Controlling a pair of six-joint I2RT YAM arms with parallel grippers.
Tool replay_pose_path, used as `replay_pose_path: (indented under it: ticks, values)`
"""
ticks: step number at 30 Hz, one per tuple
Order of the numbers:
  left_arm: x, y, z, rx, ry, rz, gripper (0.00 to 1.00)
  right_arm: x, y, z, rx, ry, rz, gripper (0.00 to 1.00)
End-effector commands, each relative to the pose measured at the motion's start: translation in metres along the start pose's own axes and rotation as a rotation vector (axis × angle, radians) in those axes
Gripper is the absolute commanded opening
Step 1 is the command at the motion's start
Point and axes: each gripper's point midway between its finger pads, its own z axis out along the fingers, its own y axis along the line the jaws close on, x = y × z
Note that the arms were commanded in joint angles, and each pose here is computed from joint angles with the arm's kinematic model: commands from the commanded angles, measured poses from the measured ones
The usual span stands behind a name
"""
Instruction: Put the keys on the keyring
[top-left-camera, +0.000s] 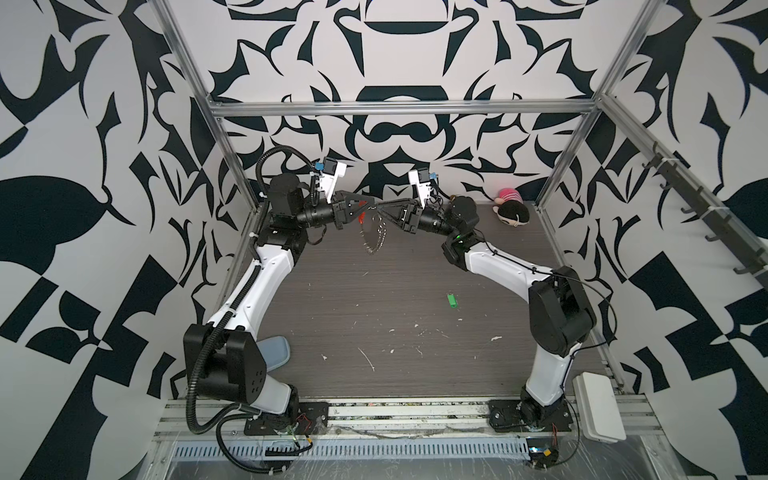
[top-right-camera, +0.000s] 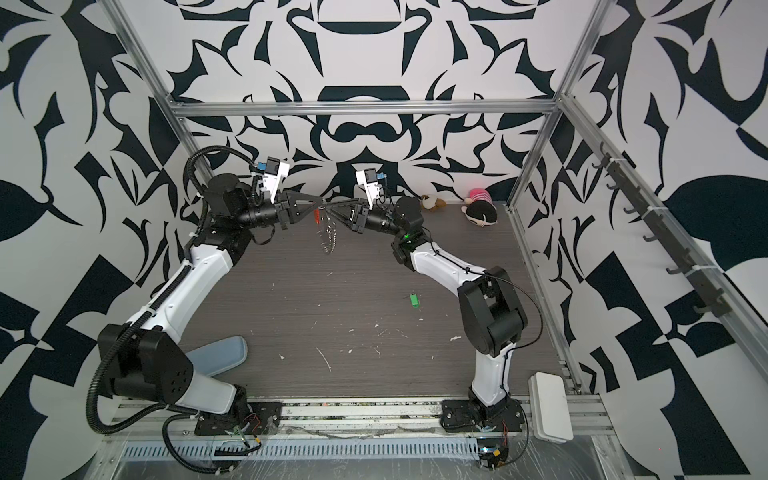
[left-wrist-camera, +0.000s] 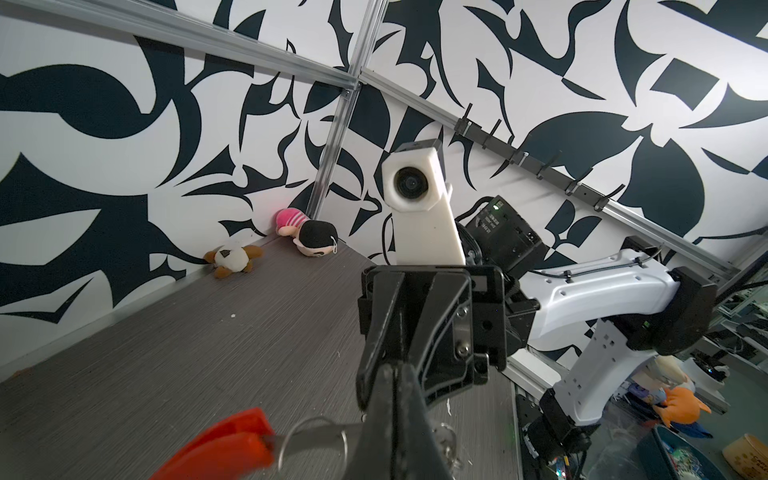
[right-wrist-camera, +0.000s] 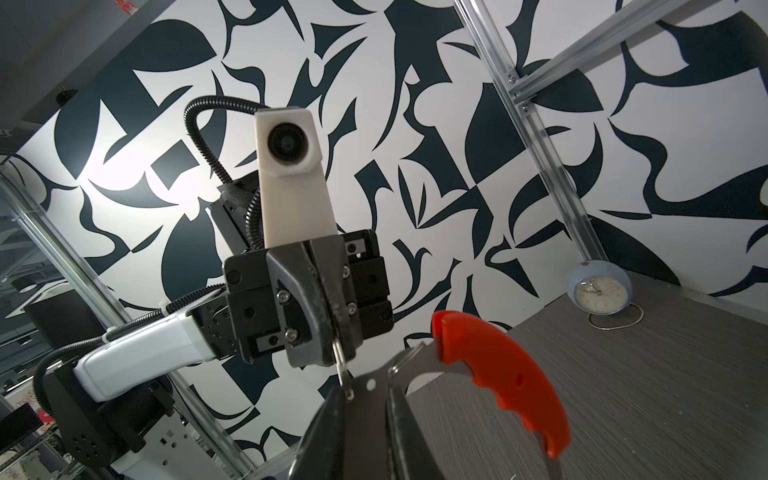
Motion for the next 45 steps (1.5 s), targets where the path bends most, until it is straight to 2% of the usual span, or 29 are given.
replay_pose_path:
  ticks: [1, 7, 13, 20, 21, 23, 25, 29, 35, 45]
  values:
    - [-0.004, -0.007, -0.002, 0.031, -0.011, 0.021, 0.0, -0.021, 0.026, 0.007, -0.07, -0.038, -0.072, 0.21]
    - [-0.001, -0.006, -0.001, 0.043, -0.003, 0.006, 0.0, -0.022, 0.025, 0.011, -0.079, -0.041, -0.069, 0.19]
    - [0.001, -0.005, 0.0, 0.042, -0.001, 0.002, 0.0, -0.02, 0.024, 0.012, -0.081, -0.037, -0.062, 0.03]
    - [0.002, -0.003, 0.0, 0.039, 0.002, -0.011, 0.0, -0.021, 0.025, 0.011, -0.079, -0.038, -0.069, 0.0]
    - [0.002, -0.001, 0.0, 0.031, 0.002, -0.015, 0.06, -0.021, 0.025, 0.011, -0.075, -0.039, -0.071, 0.0]
    - [0.003, 0.005, -0.002, -0.007, 0.002, -0.023, 0.3, -0.021, 0.026, 0.011, -0.071, -0.039, -0.078, 0.0]
    - [0.002, 0.017, -0.01, -0.071, -0.016, -0.041, 0.38, -0.021, 0.026, 0.01, -0.07, -0.036, -0.081, 0.0]
    - [-0.003, 0.019, -0.022, -0.096, -0.061, -0.037, 0.39, -0.02, 0.026, 0.01, -0.069, -0.035, -0.081, 0.0]
    - [0.002, 0.016, -0.021, -0.058, -0.057, -0.074, 0.32, -0.023, 0.028, 0.011, -0.072, -0.041, -0.082, 0.0]
    - [0.005, 0.01, -0.015, 0.009, -0.065, -0.099, 0.36, -0.025, 0.029, 0.012, -0.074, -0.047, -0.082, 0.0]
